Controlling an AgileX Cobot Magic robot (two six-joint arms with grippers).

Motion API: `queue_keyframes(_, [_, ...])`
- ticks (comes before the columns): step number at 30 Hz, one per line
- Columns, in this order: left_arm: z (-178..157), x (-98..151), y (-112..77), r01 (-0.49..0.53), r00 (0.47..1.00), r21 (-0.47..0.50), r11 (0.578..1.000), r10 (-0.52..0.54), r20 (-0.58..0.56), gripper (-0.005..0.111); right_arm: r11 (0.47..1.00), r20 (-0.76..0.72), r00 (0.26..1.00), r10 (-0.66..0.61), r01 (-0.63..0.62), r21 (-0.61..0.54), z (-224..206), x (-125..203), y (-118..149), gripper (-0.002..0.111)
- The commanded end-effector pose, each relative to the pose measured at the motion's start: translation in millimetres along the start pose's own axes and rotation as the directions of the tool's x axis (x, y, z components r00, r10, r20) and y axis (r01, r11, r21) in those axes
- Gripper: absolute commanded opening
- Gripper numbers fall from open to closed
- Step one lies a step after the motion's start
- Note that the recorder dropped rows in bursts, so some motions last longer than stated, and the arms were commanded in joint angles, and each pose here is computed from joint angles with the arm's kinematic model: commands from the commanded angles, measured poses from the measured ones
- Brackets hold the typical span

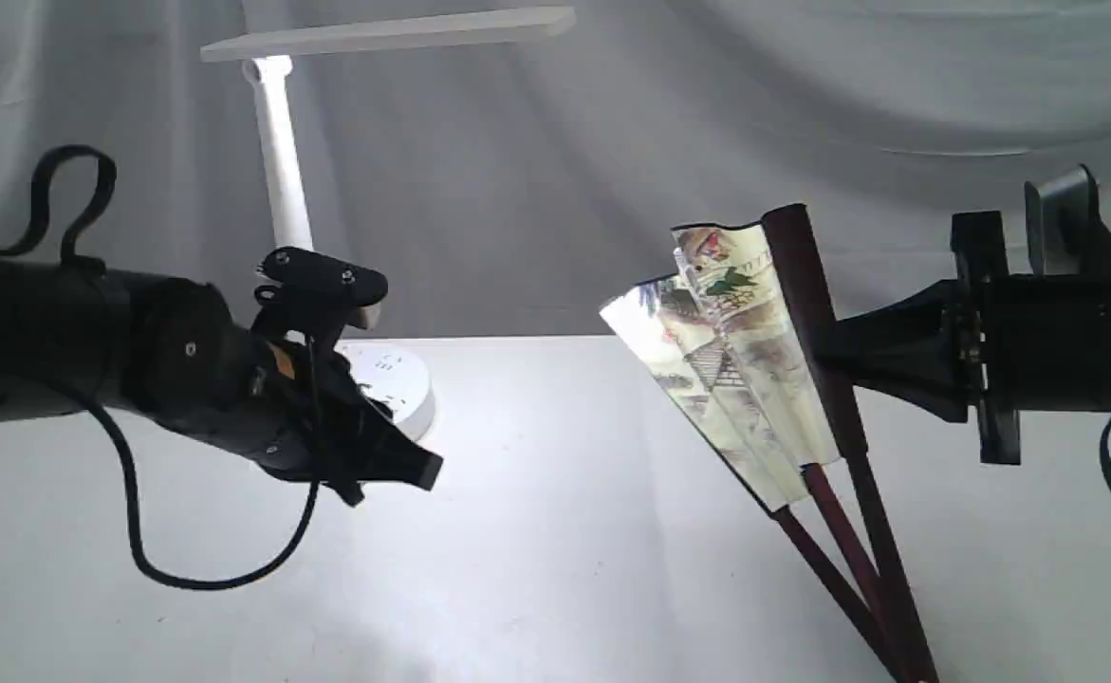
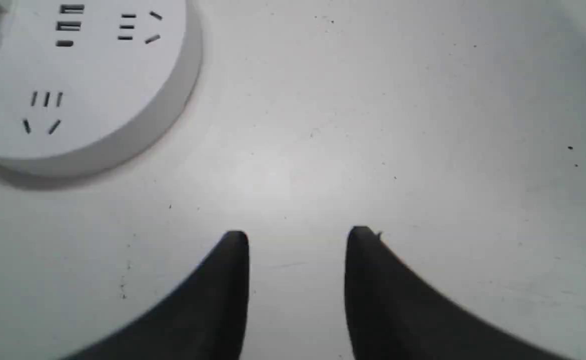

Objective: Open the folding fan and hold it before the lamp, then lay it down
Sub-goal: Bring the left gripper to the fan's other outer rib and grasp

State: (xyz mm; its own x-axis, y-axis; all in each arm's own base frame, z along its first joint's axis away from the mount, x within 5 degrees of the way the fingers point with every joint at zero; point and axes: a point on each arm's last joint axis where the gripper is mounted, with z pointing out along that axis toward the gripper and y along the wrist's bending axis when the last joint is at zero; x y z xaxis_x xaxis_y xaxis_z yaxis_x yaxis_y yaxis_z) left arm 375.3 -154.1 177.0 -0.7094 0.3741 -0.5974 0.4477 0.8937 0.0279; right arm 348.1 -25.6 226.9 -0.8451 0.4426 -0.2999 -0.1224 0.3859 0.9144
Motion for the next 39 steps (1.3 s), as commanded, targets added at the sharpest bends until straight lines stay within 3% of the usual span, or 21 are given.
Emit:
queue_keyframes(1, [3.2, 7.3, -0.9, -0.079, 0.992, -0.026, 0.997, 0.081, 0.101, 0.029, 1.000, 0.009, 1.000, -0.006, 0.006, -0.016, -4.1, 0.5, 3.6, 0.000])
queue_keyframes(5, [6.9, 15.9, 0.1, -0.074, 0.972, -0.063, 0.995, 0.086, 0.220, 0.029, 1.000, 0.009, 1.000, -0.006, 0.006, -0.016, -4.1, 0.5, 3.6, 0.000])
queue_keyframes(9, [4.9, 19.3, 1.8, -0.039, 0.920, -0.102, 0.994, 0.076, 0.385, 0.029, 1.000, 0.009, 1.000, -0.006, 0.006, -0.016, -4.1, 0.5, 3.6, 0.000])
queue_keyframes(13, [2.2, 24.3, 0.7, 0.005, 0.883, -0.084, 0.996, 0.035, 0.469, 0.029, 1.000, 0.009, 1.000, -0.010, 0.010, -0.016, -4.1, 0.4, 3.7, 0.000])
queue_keyframes(17, [-0.2, 25.1, -12.0, -0.050, 0.844, 0.037, 0.998, 0.022, 0.536, 0.029, 1.000, 0.009, 1.000, -0.010, 0.010, -0.016, -4.1, 0.4, 3.7, 0.000])
queue_keyframes(20, [-6.0, 23.9, -24.4, -0.063, 0.795, 0.191, 0.980, -0.066, 0.604, 0.029, 1.000, 0.007, 1.000, -0.011, 0.011, -0.014, -4.1, 0.6, 3.5, 0.000])
queue_keyframes(25, [-15.0, 25.6, -31.4, -0.053, 0.713, 0.310, 0.949, -0.182, 0.677, 0.029, 1.000, 0.007, 1.000, -0.011, 0.011, -0.014, -4.1, 0.6, 3.5, 0.000])
queue_keyframes(30, [-13.1, 32.7, -31.8, 0.101, 0.724, 0.437, 0.894, -0.367, 0.584, 0.029, 1.000, 0.007, 1.000, -0.013, 0.013, -0.015, -4.1, 0.6, 3.5, 0.000])
queue_keyframes(34, [-6.1, 39.8, -31.0, 0.336, 0.719, 0.528, 0.780, -0.575, 0.391, 0.029, 1.000, 0.000, 1.000, -0.016, 0.016, -0.009, -4.1, 1.3, 3.0, 0.000])
queue_keyframes(39, [-1.3, 45.8, -39.1, 0.402, 0.718, 0.610, 0.683, -0.649, 0.253, 0.029, 1.000, -0.016, 1.000, -0.025, 0.025, 0.003, -4.1, 2.7, 1.9, 0.000])
